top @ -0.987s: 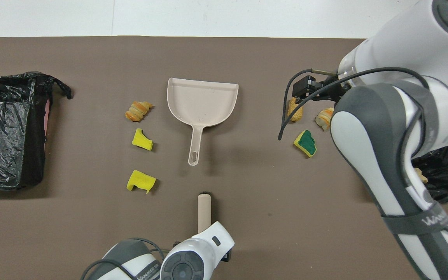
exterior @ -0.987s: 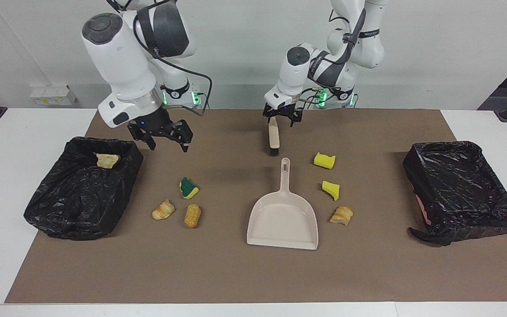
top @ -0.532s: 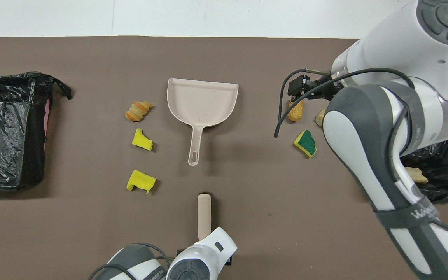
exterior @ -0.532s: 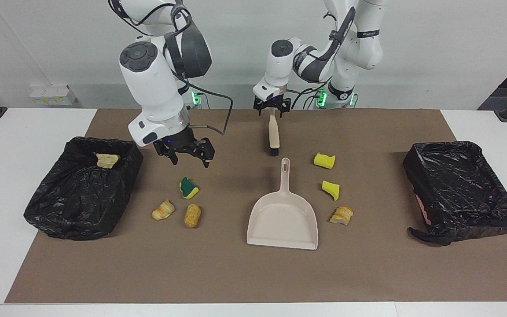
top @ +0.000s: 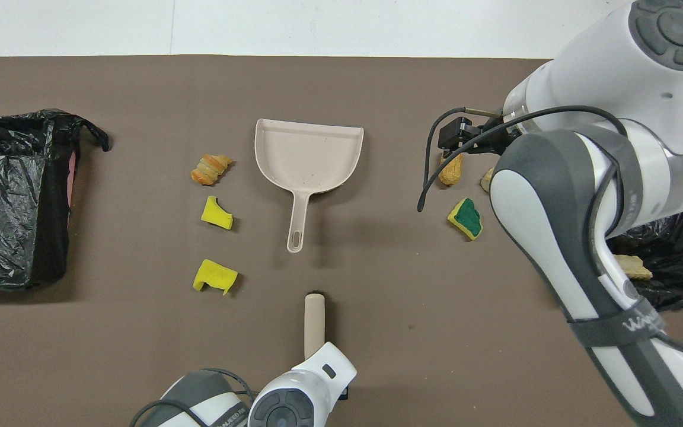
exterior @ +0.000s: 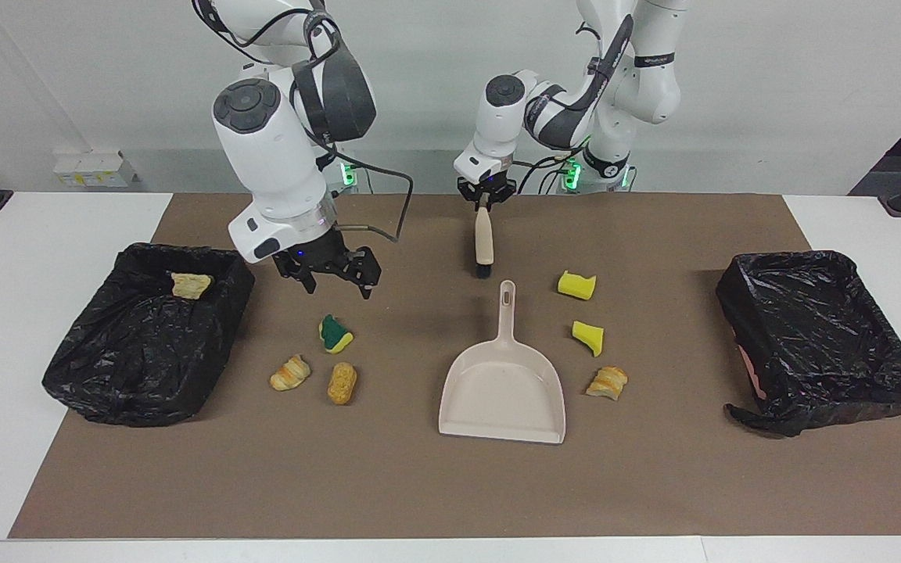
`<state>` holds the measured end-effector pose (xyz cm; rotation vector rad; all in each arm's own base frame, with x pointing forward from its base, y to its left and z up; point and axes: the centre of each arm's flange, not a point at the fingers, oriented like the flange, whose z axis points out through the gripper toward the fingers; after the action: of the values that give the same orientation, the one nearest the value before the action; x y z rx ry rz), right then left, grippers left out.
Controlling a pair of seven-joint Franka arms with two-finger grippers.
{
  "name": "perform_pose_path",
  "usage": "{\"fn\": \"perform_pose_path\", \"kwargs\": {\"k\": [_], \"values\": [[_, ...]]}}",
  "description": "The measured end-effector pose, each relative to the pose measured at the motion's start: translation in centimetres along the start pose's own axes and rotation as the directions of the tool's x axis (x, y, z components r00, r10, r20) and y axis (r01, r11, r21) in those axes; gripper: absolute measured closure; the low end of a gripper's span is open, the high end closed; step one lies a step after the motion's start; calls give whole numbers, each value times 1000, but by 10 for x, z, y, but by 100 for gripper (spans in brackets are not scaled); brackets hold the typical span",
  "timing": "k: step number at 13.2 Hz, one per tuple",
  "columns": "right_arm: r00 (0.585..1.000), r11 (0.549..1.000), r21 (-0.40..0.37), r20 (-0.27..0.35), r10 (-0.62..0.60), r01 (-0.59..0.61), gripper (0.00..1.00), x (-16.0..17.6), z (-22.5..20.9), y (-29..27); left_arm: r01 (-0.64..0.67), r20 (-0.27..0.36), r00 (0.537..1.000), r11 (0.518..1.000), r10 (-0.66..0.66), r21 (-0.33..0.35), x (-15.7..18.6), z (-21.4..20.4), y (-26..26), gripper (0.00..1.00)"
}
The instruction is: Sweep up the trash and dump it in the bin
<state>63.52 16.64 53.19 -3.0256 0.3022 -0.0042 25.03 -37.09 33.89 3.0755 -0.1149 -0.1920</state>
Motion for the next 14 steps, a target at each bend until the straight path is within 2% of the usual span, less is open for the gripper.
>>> {"fn": "perform_pose_path", "kwargs": {"k": [2,7,10,14], "values": [[1000,1000,1,1,0,0,0,-1,0,-1,31,-6,1000,999,-31,-12,12,-6,-6,74],[999,999,4,4,-50,50,0,-17,1,-32,149,-10,989,988,-150,-46,70,-52,-37,74],[998,998,-1,15,-59,59,0,-23,6,-36,171,-33,984,983,-174,-73,101,-74,-56,74],[1000,1000,0,21,-12,12,0,-57,22,-87,203,-21,979,979,-204,-29,172,-121,-79,74]]}}
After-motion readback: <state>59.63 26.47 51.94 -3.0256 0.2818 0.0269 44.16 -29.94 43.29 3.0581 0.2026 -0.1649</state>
